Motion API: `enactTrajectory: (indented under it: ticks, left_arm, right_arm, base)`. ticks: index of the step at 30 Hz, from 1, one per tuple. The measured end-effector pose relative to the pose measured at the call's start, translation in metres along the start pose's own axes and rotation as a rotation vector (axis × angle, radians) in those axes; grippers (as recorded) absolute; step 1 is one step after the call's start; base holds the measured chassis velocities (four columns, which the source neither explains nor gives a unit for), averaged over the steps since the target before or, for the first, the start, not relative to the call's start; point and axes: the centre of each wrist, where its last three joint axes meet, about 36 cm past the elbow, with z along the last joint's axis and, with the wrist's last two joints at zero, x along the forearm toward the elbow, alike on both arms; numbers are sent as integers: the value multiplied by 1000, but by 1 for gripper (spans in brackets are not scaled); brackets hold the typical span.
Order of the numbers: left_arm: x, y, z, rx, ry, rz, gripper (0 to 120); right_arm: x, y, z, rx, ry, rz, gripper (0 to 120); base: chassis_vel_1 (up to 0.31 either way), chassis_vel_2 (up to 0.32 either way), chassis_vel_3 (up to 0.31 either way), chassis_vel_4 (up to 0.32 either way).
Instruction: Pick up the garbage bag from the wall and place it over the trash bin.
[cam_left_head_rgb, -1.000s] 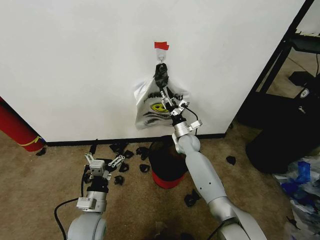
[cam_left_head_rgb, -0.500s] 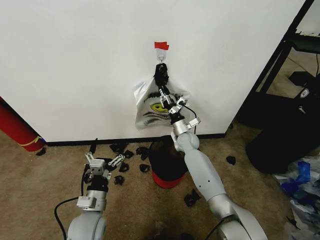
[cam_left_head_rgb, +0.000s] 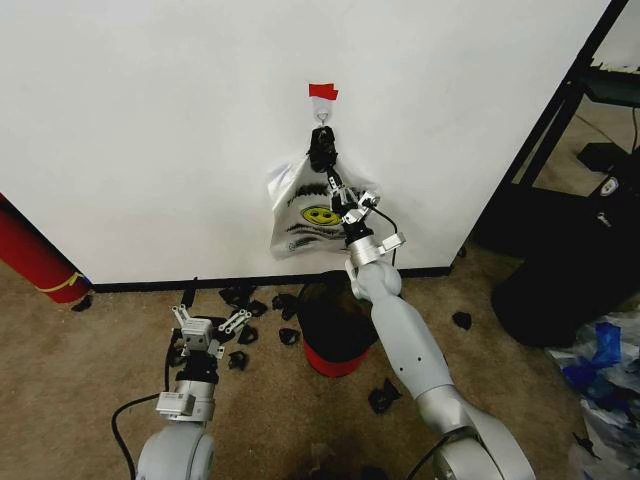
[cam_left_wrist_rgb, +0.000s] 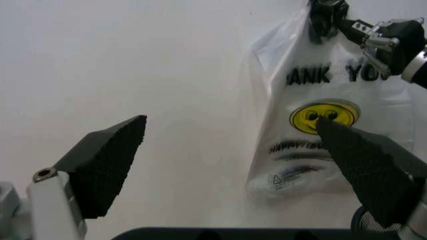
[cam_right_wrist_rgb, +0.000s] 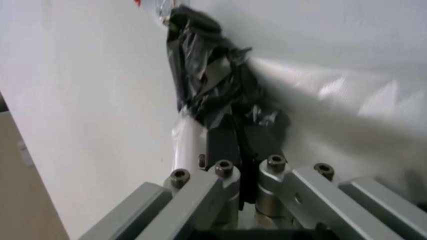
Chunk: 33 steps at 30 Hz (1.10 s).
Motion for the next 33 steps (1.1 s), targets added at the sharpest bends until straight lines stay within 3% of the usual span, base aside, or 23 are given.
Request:
enactTrajectory:
  ticks: [9, 20, 33]
  left_arm:
    - [-1, 2, -2, 3, -7, -10, 100]
    - [1, 0, -5, 19, -27, -23, 100]
    - [6, -2, -12, 27, -48, -24, 100]
  right_arm:
    - [24, 35, 21, -31, 30, -59, 0]
    - [93, 80, 44, -101, 52, -35, 0]
    - [189, 71, 18, -25, 132, 5, 0]
  base:
    - [0, 0, 0, 0]
    - [0, 0, 0, 0]
    - [0, 0, 0, 0]
